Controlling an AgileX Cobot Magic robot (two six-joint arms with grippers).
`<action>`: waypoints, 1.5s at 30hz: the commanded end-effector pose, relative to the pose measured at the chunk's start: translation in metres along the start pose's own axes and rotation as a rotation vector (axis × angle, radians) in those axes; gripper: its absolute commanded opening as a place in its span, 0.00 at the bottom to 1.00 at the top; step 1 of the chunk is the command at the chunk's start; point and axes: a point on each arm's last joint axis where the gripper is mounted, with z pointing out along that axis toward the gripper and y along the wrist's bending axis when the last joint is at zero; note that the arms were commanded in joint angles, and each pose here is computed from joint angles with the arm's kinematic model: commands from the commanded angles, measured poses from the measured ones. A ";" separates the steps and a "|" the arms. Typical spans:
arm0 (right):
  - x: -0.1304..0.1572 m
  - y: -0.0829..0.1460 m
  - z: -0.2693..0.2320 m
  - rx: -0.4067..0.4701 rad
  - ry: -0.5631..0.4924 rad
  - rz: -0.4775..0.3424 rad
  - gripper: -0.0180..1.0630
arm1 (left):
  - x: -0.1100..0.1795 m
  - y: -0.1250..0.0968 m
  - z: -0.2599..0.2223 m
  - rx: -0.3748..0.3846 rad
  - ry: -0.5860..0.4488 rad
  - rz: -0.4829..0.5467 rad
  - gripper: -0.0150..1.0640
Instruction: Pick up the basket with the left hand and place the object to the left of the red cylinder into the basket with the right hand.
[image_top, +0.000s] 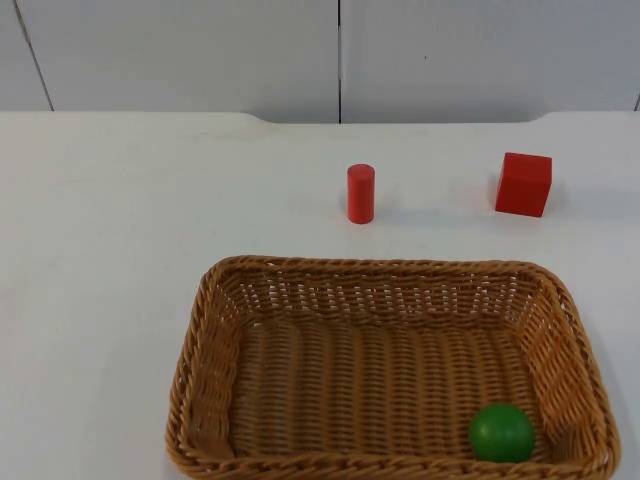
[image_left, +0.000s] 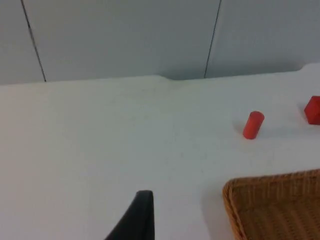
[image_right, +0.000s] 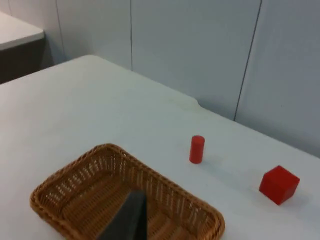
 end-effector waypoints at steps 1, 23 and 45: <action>0.012 -0.002 -0.006 0.004 0.012 0.015 0.99 | 0.019 0.000 -0.008 -0.017 0.008 -0.008 0.99; 0.060 -0.003 -0.019 -0.021 0.235 0.063 0.99 | 0.114 0.015 -0.030 -0.228 0.014 -0.055 0.99; 0.061 0.018 -0.017 -0.244 0.215 0.006 0.99 | 0.114 0.018 -0.031 -0.252 0.020 -0.002 0.99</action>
